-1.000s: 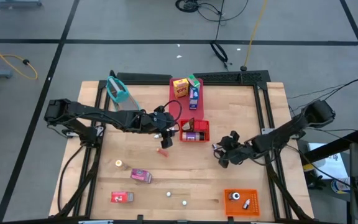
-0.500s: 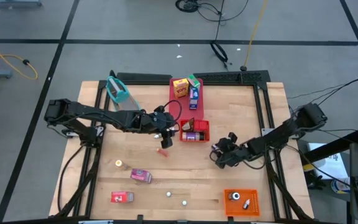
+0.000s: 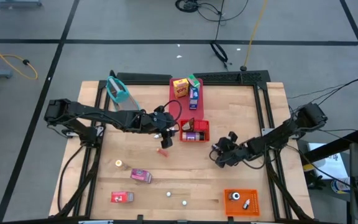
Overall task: Pick & Place Kitchen Items
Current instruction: Put the red food coloring bottle into the orange bin
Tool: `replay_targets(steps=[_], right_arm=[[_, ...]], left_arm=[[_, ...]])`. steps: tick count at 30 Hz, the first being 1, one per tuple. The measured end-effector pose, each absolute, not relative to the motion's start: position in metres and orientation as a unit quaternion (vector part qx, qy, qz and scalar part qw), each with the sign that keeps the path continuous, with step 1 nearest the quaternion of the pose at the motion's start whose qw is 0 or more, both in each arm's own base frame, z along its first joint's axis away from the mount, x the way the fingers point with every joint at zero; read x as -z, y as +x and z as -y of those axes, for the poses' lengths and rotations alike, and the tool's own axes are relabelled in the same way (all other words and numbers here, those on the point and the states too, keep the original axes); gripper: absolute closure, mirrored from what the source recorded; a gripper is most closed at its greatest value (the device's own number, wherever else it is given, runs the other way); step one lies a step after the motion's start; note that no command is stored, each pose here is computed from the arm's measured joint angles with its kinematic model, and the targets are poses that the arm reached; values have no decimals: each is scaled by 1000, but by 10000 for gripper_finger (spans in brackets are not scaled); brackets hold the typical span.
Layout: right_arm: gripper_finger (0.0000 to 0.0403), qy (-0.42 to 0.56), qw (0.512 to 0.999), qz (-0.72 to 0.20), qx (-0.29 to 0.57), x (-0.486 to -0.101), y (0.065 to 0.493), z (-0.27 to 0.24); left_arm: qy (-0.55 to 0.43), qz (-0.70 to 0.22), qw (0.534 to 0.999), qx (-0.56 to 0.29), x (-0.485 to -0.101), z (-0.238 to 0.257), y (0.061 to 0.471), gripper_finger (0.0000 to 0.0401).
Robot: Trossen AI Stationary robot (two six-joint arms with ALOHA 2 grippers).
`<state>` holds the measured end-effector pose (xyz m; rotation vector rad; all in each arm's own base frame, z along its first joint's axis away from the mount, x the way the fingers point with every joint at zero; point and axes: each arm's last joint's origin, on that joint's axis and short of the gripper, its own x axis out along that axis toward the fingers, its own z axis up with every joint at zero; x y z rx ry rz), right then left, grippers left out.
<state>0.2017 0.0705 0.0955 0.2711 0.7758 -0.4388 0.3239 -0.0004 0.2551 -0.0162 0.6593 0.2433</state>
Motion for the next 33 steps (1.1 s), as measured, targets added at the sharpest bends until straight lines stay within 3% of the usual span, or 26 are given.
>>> replay_targets(steps=[4, 13, 18, 33], right_arm=[[341, 132, 892, -378, 208, -95, 201, -70], [338, 147, 894, -383, 182, -101, 201, -72], [338, 164, 897, -398, 102, -116, 197, -75], [340, 113, 937, -292, -152, -181, 172, -95]], left_arm=[[-8, -323, 939, -119, -255, 0, 324, 240], [-8, -323, 939, -119, -255, 0, 324, 240], [-8, -323, 939, -119, -255, 0, 324, 240], [-8, -323, 939, -119, -255, 0, 324, 240]])
